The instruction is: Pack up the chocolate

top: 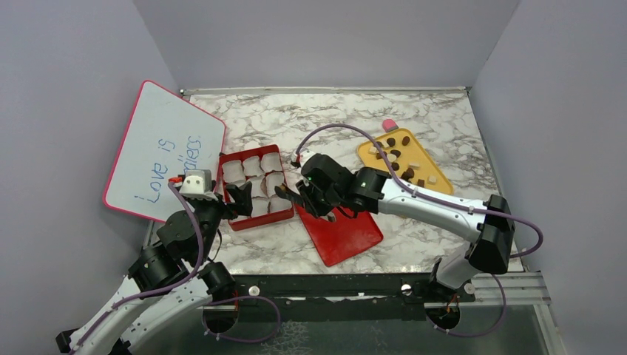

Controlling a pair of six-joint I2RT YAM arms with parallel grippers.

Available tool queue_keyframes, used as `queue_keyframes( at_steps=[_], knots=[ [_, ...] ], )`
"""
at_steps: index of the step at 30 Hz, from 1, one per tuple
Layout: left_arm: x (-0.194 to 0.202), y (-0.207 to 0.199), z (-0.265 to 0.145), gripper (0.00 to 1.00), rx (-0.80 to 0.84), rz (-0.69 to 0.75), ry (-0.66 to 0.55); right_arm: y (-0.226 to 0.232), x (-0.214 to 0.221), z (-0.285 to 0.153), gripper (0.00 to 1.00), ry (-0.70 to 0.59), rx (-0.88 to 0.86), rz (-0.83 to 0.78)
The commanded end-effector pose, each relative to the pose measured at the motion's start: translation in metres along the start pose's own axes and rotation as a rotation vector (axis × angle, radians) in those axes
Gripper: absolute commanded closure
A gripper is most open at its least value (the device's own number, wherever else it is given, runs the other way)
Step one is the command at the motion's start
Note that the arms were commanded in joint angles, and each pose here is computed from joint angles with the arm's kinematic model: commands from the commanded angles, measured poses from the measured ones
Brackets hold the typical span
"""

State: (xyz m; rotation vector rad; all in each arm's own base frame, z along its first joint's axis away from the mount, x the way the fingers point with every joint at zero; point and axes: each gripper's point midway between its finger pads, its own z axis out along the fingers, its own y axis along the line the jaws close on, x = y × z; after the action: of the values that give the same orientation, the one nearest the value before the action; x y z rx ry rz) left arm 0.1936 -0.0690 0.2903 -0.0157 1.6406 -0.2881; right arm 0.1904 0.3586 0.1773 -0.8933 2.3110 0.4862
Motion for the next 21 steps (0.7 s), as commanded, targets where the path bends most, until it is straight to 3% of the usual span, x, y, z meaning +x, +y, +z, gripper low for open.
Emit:
queue_keyframes(
  at_steps=[1,21],
  knots=[
    [-0.004,0.002,0.001,0.01,-0.015,-0.014,-0.022,0.011,-0.006,0.001,0.72,-0.020,-0.014,-0.025],
    [-0.004,0.002,0.002,0.01,-0.015,-0.008,-0.024,0.012,0.015,0.017,0.66,0.060,0.028,-0.063]
  ],
)
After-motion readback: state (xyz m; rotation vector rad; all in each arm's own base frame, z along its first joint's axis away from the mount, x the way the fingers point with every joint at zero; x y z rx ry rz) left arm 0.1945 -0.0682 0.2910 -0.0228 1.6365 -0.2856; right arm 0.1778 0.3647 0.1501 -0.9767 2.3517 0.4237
